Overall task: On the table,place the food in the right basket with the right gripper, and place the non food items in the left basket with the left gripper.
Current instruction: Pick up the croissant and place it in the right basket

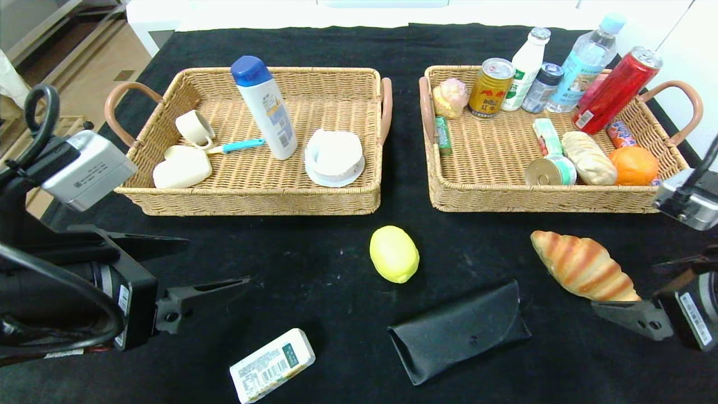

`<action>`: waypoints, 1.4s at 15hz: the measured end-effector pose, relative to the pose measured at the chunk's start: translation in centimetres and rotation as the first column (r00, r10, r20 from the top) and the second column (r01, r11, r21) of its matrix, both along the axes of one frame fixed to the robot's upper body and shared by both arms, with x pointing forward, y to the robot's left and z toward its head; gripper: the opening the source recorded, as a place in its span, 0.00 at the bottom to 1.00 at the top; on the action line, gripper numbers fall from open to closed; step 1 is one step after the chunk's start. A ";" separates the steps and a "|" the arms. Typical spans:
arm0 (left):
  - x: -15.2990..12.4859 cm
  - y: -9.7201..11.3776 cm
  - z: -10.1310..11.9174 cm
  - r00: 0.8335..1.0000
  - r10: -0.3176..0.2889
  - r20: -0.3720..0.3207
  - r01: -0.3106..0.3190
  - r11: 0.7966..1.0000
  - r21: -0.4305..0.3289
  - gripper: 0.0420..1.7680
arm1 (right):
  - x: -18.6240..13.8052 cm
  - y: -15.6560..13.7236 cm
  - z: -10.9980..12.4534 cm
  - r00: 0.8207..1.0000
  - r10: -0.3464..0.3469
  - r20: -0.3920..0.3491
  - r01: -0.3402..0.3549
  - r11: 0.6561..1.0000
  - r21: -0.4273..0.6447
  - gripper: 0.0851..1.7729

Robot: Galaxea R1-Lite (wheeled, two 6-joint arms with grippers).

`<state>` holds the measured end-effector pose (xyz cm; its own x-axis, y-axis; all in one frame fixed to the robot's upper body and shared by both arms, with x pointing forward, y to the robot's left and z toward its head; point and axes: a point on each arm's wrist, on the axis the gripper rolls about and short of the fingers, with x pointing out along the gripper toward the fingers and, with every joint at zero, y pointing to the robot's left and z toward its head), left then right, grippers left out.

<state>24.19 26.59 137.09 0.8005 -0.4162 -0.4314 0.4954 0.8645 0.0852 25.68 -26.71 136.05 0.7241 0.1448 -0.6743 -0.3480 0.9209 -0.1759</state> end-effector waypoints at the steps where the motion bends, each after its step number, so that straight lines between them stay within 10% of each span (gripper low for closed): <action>1: 0.0 0.0 0.0 1.000 0.000 0.001 0.000 1.000 -0.001 0.97 | 0.7 0.1 0.0 1.000 -0.009 -0.016 0.009 1.000 -0.011 0.96; 21: -0.1 0.1 0.1 1.000 0.003 0.006 -0.003 1.000 -0.001 0.97 | 7.8 0.7 -2.0 0.991 -0.088 -0.100 0.082 0.995 -0.058 0.96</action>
